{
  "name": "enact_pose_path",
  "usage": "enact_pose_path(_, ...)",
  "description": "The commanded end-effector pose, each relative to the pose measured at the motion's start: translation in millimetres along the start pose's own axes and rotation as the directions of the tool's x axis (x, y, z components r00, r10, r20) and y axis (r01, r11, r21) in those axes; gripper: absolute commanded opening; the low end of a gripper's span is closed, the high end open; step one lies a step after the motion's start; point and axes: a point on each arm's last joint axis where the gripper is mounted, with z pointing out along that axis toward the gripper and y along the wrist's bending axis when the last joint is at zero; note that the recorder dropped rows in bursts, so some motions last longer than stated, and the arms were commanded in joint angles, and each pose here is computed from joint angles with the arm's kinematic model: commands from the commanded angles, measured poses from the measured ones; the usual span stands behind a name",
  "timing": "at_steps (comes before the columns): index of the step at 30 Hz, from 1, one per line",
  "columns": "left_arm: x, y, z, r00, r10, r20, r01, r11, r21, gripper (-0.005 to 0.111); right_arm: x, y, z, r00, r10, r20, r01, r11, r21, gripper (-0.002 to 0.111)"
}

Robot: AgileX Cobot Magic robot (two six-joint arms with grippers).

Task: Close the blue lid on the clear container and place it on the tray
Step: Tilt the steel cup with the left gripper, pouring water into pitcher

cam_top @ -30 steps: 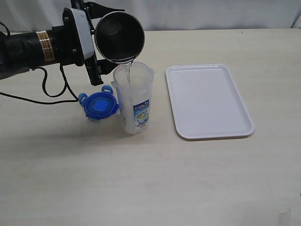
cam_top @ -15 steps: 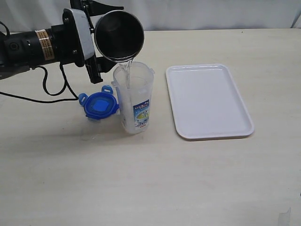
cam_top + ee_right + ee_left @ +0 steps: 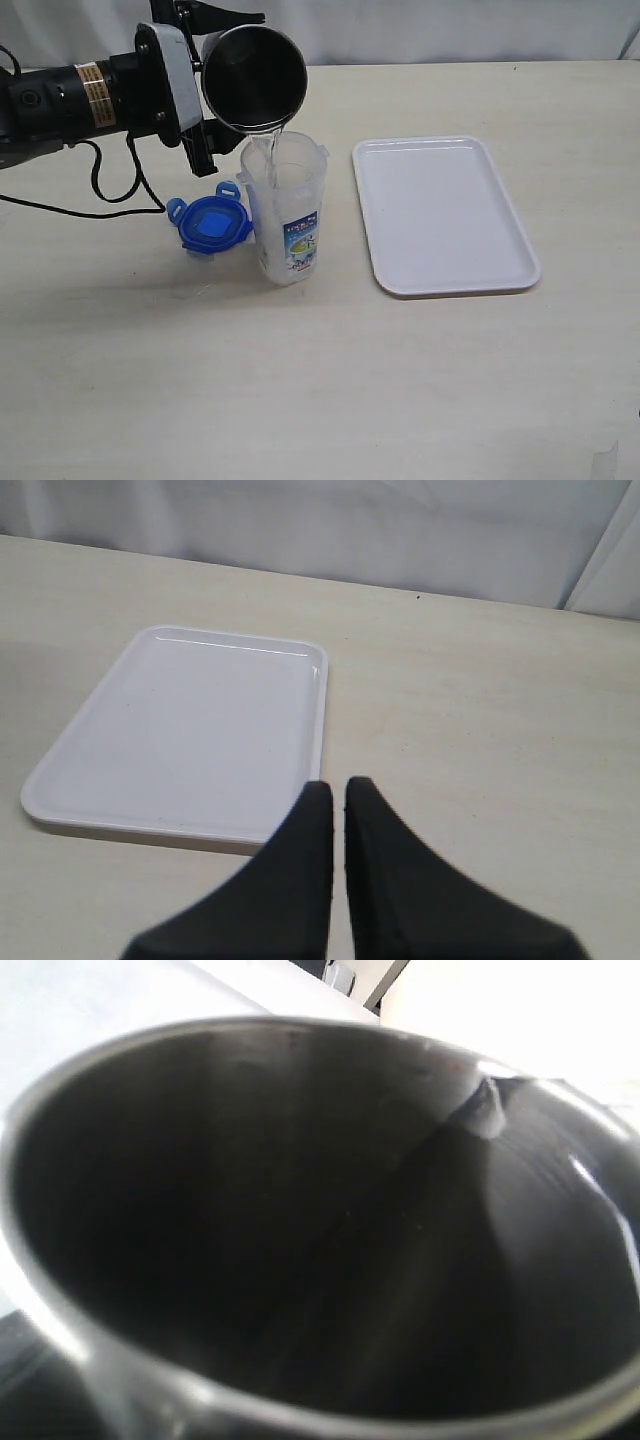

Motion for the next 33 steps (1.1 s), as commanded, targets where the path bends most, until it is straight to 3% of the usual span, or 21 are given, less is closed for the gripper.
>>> enact_pose_path(1, -8.6, 13.1, -1.2, 0.999, 0.016, 0.049, -0.012, 0.997, -0.077, 0.0, 0.4, 0.0, -0.2, 1.0, 0.006, 0.001, -0.006, 1.0, 0.002, 0.005)
enact_pose_path(33, -12.1, 12.8, 2.7, 0.997, 0.059, 0.042, -0.055, 0.994, -0.092, 0.0, 0.4, 0.0, -0.2, 1.0, 0.006, 0.001, -0.006, 1.0, 0.002, 0.005)
